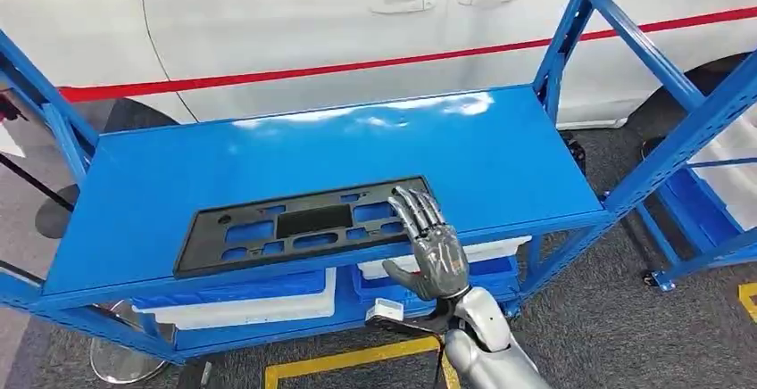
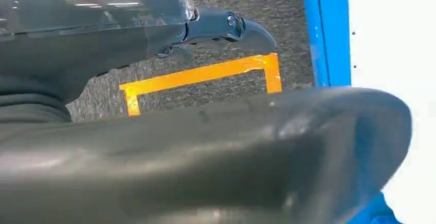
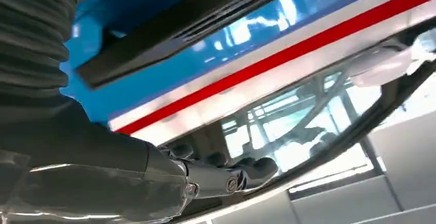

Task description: Take the parts from the cabinet and place them on the table.

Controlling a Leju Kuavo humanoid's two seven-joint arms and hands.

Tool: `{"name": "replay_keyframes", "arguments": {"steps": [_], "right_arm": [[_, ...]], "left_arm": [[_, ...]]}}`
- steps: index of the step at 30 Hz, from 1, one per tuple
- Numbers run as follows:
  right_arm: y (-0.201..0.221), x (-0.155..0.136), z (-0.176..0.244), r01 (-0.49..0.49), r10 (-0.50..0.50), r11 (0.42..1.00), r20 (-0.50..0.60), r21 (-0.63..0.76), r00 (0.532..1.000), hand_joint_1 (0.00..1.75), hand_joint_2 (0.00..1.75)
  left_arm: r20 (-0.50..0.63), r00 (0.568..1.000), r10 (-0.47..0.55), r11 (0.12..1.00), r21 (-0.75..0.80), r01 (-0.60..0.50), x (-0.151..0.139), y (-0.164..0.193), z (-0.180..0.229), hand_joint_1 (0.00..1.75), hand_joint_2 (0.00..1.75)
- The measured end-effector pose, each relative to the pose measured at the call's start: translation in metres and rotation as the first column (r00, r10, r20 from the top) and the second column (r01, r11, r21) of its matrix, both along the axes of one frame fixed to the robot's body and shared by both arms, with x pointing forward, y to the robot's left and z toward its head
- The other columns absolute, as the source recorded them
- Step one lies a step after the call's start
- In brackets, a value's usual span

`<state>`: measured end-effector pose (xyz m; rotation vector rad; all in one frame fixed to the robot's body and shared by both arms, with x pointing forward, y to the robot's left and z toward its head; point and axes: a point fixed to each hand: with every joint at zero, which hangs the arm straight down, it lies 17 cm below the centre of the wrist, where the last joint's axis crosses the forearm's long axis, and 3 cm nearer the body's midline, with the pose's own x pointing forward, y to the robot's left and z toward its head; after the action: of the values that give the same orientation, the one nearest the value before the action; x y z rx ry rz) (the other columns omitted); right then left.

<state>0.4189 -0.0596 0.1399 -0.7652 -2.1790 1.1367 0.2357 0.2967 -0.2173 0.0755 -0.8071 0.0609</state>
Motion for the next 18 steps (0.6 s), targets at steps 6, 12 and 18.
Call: {"name": "replay_keyframes", "arguments": {"steps": [6, 12, 18], "right_arm": [[0.019, -0.002, -0.009, -0.046, 0.046, 0.998, -0.017, -0.034, 0.999, 0.00, 1.75], [0.039, 0.010, 0.000, -0.074, 0.074, 0.996, -0.017, -0.048, 0.997, 0.00, 1.75], [0.040, 0.013, -0.001, -0.073, 0.072, 0.996, -0.025, -0.050, 0.997, 0.00, 1.75]], "left_arm": [[0.000, 1.000, -0.004, 1.000, -0.006, 0.004, 0.001, -0.003, 0.000, 0.00, 0.00], [-0.003, 1.000, -0.013, 1.000, -0.023, 0.013, 0.005, -0.008, 0.001, 0.00, 0.00], [-0.020, 1.000, -0.013, 1.000, -0.026, 0.012, 0.004, -0.009, -0.001, 0.00, 0.00]]}}
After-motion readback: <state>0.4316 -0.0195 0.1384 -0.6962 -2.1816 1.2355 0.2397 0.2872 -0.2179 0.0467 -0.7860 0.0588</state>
